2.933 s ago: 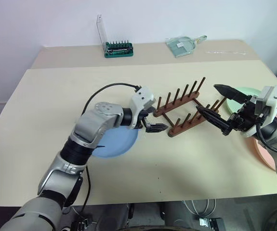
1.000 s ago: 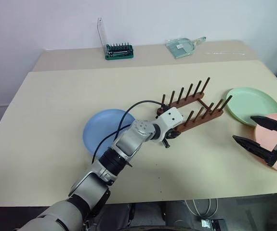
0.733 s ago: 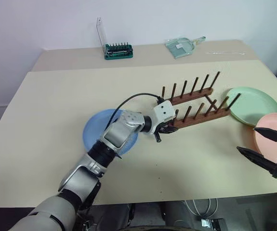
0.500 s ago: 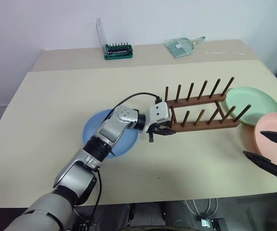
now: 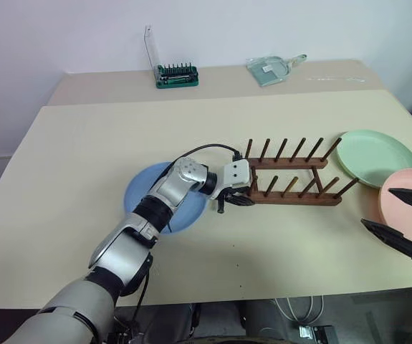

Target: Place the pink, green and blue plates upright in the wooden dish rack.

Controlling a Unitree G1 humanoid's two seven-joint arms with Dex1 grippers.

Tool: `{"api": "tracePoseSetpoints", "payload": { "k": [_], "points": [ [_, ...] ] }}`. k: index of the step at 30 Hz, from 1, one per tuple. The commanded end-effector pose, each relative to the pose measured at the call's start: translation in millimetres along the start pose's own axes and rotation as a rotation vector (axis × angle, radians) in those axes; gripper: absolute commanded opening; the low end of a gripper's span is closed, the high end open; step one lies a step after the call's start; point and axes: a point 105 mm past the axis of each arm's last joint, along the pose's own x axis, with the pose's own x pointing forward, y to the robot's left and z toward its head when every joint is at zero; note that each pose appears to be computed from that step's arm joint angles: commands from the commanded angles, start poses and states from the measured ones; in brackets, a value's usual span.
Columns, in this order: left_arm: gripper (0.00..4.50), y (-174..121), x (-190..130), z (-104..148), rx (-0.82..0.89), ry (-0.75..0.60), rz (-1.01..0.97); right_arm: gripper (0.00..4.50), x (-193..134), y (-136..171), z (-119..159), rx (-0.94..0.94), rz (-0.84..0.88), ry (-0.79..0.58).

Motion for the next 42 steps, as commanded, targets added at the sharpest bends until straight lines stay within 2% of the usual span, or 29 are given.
{"api": "tracePoseSetpoints", "payload": {
  "k": [1,5,6,12,15,16,18,19,22,23,25,27,30,35,42],
  "points": [
    [2.2,15.6,-5.2,16.9,0.038,-0.039,0.081,4.5,0.6,1.5,7.6,-0.035,0.007,-0.011],
    [4.19,20.1,-11.1,17.6,0.005,-0.045,0.1,4.5,2.9,1.7,9.1,-0.03,0.014,-0.021],
    [4.42,21.9,-13.8,18.6,-0.003,-0.047,0.108,4.5,3.5,1.8,9.6,-0.029,0.017,-0.026],
    [4.42,24.0,-42.3,40.3,-0.029,-0.099,0.076,4.5,17.3,9.7,12.2,0.011,0.06,-0.078],
    [3.55,27.7,-60.8,52.5,-0.055,-0.122,0.088,4.5,27.6,16.5,12.1,0.062,0.089,-0.11],
    [3.05,29.2,-65.7,55.6,-0.055,-0.127,0.098,4.24,29.7,16.7,11.7,0.062,0.085,-0.114],
    [2.02,32.8,-78.0,58.5,-0.042,-0.115,0.127,3.63,34.8,12.8,12.8,0.085,0.067,-0.141],
    [1.5,32.8,-85.7,61.1,-0.047,-0.12,0.127,3.13,38.5,13.4,12.2,0.093,0.074,-0.145],
    [0.02,16.6,-92.6,78.2,-0.152,-0.262,0.011,1.63,48.3,16.1,-0.2,0.081,0.099,-0.085],
    [0.0,11.0,-91.6,80.5,-0.197,-0.297,-0.034,1.12,51.0,15.4,-5.9,0.065,0.096,-0.055],
    [0.0,-15.9,-76.4,70.6,-0.218,-0.274,-0.158,0.05,62.1,11.9,-28.9,-0.009,0.086,0.068],
    [0.0,-35.0,-61.8,64.0,-0.194,-0.233,-0.222,0.01,71.1,14.0,-41.5,-0.059,0.102,0.127],
    [0.0,-44.2,-49.1,62.0,-0.193,-0.201,-0.238,0.01,80.3,13.4,-42.6,-0.107,0.091,0.116],
    [0.0,-40.6,-21.4,54.3,-0.099,-0.11,-0.117,0.01,85.8,7.9,-58.0,-0.162,0.068,0.188],
    [0.0,-49.9,5.6,50.9,0.017,-0.068,-0.1,0.01,97.5,-2.0,-60.0,-0.205,0.011,0.168]
  ]
}}
